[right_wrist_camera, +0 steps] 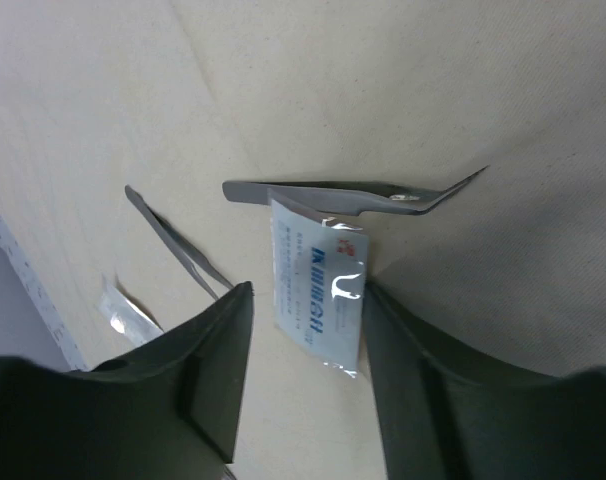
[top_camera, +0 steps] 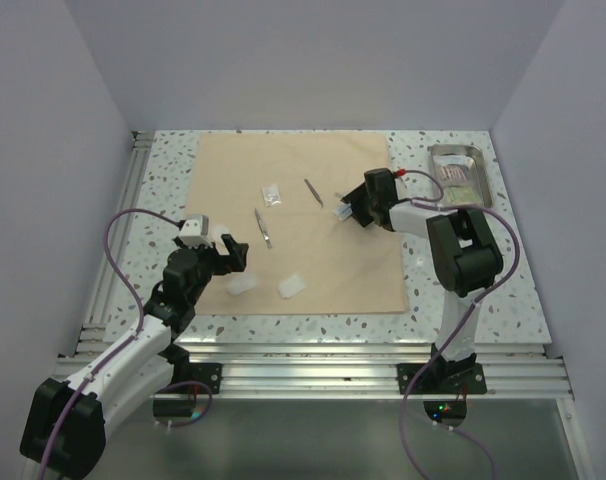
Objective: Prepare the surgical pack
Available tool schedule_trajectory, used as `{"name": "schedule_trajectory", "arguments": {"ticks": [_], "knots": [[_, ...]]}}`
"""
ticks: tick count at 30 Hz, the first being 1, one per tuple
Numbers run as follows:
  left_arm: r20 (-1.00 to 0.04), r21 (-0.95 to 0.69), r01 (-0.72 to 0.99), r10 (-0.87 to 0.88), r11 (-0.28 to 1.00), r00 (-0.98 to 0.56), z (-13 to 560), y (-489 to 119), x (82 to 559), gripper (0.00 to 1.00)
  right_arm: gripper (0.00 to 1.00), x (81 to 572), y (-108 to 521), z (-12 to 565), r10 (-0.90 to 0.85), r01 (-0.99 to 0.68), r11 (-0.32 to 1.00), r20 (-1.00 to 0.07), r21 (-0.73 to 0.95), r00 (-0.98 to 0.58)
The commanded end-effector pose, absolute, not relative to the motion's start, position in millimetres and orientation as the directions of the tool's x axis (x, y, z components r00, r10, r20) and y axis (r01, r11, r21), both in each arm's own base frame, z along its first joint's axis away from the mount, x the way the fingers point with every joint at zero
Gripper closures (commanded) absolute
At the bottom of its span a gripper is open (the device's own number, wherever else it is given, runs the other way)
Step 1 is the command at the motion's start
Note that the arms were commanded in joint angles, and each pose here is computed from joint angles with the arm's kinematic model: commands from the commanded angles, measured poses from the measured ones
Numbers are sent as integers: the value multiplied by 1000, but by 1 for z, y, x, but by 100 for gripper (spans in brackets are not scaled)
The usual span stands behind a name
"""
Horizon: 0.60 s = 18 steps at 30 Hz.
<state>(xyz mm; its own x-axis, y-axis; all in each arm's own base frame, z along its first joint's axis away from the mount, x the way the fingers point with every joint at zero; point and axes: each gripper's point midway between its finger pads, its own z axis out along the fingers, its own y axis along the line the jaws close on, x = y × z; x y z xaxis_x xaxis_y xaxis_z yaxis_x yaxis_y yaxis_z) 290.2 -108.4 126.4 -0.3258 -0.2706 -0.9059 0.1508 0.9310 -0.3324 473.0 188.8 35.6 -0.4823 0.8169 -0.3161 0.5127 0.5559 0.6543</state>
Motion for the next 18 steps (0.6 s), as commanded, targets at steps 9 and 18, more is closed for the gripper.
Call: {"name": "schedule_trajectory", "arguments": {"ticks": [9,18], "knots": [[-924,-324,169,-273,931,-267,150,-110,298,0,92,468,174,7,822,529,565,-373,633,-431],[-925,-321,170,-271,932,-267,150,-110,298,0,100,481,185,38,810,336,553,-399,762,-429]]}}
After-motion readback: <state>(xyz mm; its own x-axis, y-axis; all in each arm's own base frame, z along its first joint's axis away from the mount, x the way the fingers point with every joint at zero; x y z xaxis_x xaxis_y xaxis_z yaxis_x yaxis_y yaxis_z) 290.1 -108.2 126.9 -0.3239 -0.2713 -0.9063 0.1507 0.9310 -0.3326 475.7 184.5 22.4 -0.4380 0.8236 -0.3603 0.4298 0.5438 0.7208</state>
